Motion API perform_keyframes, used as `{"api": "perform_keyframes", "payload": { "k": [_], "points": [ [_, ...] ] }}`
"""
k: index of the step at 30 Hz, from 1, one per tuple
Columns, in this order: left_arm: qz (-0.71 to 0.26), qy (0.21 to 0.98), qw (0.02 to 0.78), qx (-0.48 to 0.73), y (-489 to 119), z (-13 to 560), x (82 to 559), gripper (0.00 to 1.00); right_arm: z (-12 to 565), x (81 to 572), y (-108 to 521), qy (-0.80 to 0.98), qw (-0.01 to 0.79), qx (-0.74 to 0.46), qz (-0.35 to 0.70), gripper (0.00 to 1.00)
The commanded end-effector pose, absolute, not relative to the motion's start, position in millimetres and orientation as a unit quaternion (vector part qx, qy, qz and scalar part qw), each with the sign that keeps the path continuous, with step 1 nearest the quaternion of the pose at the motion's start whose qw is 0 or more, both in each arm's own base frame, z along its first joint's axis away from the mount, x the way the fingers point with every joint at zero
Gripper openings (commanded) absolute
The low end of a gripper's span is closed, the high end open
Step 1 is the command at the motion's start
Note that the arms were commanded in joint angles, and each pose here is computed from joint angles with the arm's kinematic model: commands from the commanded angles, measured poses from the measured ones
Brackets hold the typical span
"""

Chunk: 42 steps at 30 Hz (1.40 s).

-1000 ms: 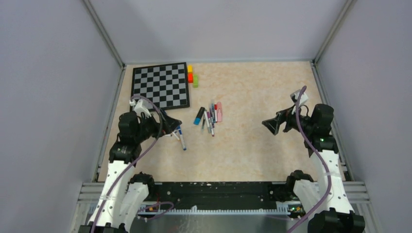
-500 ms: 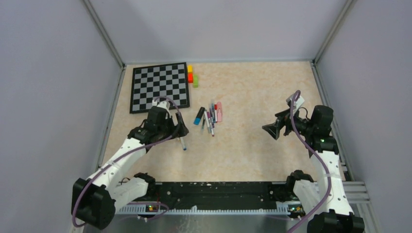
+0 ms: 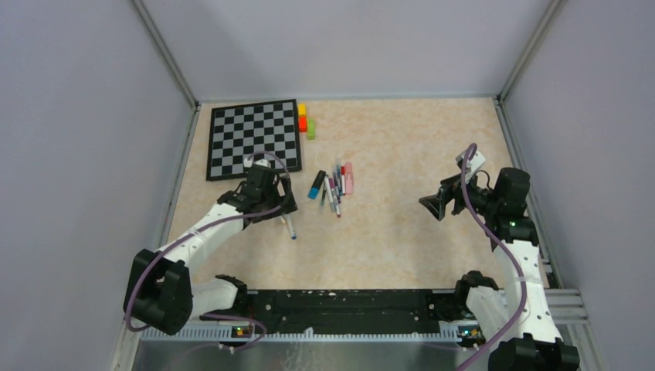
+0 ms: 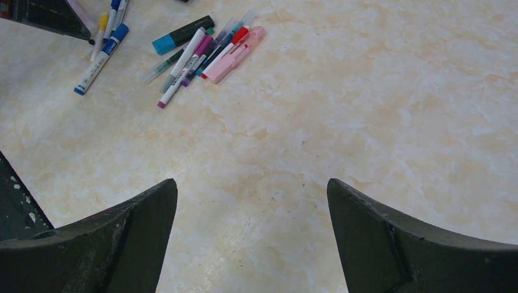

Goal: Open the pen caps
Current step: Pick up the pen from the center of the board.

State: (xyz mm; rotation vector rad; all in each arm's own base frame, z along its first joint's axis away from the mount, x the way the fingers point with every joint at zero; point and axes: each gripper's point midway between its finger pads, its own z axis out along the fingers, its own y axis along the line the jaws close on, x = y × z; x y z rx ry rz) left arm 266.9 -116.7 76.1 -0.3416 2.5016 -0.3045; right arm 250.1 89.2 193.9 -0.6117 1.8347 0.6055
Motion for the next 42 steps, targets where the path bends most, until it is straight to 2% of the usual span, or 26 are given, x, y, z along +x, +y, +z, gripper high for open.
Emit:
{"api": "perform_keyframes", "payload": {
  "k": [1, 6, 14, 23, 28, 39, 42],
  "points": [
    [-0.126, 0.927, 0.328, -0.130, -127.5, 94.1, 289.4, 0.94, 205.2, 256.9, 83.7, 0.757, 0.551, -0.262, 0.233, 0.90],
    [-0.113, 0.924, 0.341, -0.132, -131.4, 95.4, 291.0, 0.86, 204.5, 257.3, 83.3, 0.758, 0.551, -0.261, 0.232, 0.90],
    [-0.080, 0.932, 0.327, -0.133, -134.4, 77.2, 292.8, 0.60, 201.9, 257.9, 83.2, 0.759, 0.549, -0.260, 0.233, 0.90],
    [-0.055, 0.941, 0.310, -0.126, -135.6, 57.7, 297.1, 0.52, 198.8, 259.1, 82.5, 0.762, 0.546, -0.258, 0.233, 0.89],
    [-0.046, 0.946, 0.295, -0.124, -135.9, 44.3, 296.4, 0.41, 198.4, 259.0, 82.3, 0.763, 0.545, -0.258, 0.233, 0.89],
    [-0.038, 0.955, 0.269, -0.121, -136.8, 24.4, 291.1, 0.34, 199.3, 258.7, 82.2, 0.762, 0.547, -0.260, 0.231, 0.89],
    [-0.037, 0.957, 0.261, -0.119, -137.0, 20.1, 288.4, 0.29, 200.6, 258.5, 81.9, 0.761, 0.549, -0.260, 0.229, 0.89]
  ]
}}
